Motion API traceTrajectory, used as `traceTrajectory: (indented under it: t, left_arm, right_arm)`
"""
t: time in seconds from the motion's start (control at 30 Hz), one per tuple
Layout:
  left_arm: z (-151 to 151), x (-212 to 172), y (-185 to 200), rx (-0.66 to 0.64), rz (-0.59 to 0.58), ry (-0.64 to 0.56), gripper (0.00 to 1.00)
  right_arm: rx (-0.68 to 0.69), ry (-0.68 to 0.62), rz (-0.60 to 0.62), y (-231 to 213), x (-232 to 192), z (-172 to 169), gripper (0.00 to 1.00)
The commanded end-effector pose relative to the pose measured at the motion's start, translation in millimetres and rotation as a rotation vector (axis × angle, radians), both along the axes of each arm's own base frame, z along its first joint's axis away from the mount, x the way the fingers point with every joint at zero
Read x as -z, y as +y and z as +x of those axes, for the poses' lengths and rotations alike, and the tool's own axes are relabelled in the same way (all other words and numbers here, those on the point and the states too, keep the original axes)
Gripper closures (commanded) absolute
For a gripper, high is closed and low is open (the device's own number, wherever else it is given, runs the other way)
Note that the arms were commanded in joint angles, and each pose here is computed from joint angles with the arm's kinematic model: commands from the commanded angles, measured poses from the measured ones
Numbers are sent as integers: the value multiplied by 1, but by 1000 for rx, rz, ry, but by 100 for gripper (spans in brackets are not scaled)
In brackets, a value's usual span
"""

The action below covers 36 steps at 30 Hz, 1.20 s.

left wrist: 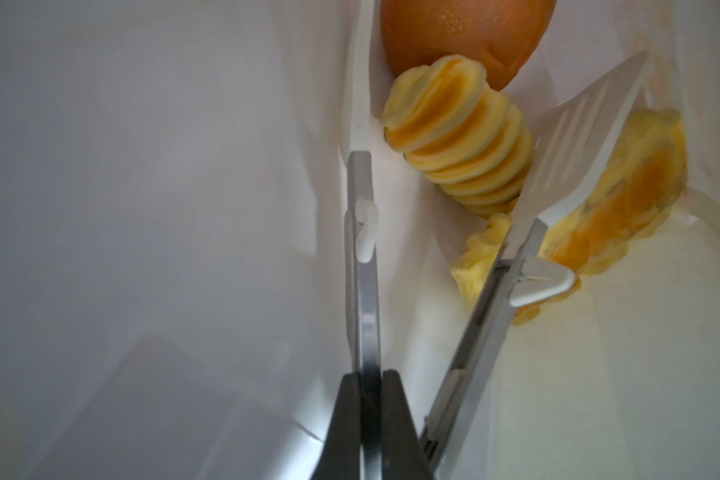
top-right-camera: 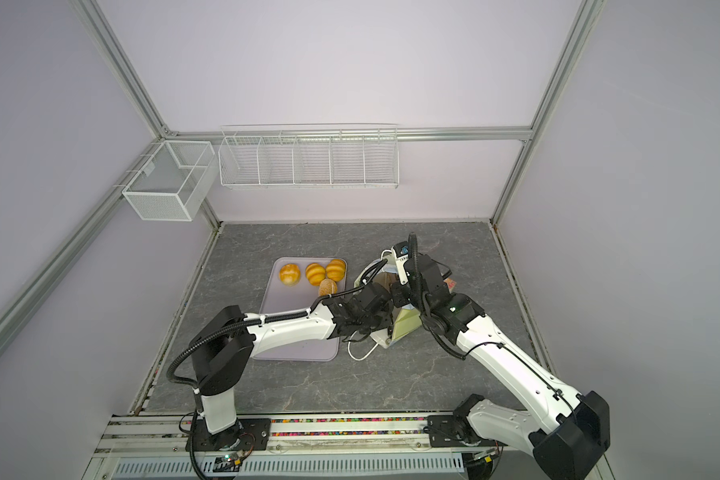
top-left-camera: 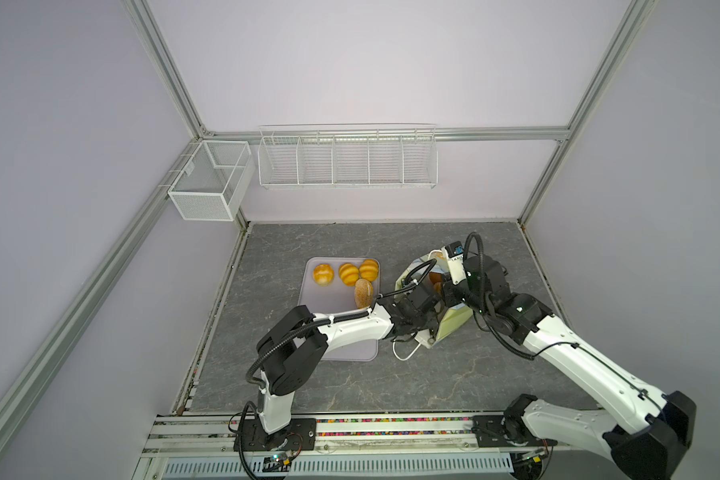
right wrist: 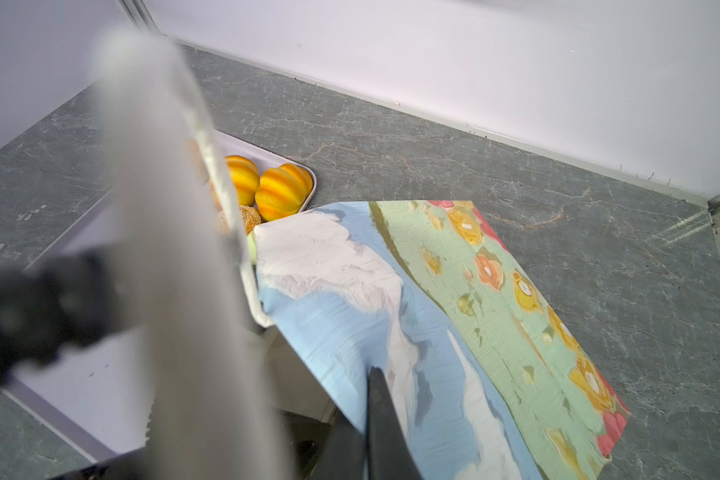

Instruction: Take the fake bread out of the paper bag

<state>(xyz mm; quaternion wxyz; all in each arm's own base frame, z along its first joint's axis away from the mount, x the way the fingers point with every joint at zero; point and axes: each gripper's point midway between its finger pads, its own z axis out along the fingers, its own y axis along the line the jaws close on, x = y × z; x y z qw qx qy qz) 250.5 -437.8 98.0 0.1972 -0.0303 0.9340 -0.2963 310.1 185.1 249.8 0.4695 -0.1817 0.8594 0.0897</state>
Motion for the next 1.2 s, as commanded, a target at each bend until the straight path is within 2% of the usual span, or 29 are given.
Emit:
traceTrajectory:
  t: [0.0,0.07,0.33,0.43,0.8,1.17]
  left_arm:
    - [1,-32,-3,30,-54,-59,91]
    - [1,-36,-3,41,-53,-71,79]
    - [-3,-46,0,75,-39,-122,47]
    - [-8,-38,1,80,0,-112,39]
    - [-16,-22,-6,88,26,-90,27]
    - [-18,-13,-20,102,-7,-92,29]
  right_arm:
    - [-53,-9,50,12,-7,-7,93]
    - [-57,-9,52,13,-7,-7,93]
    - [-126,-25,54,19,-9,-12,93]
    - [-150,-31,67,21,-12,-14,93]
    - [-213,-28,129,21,-12,-22,93]
    - [-178,-11,145,19,-14,-17,93]
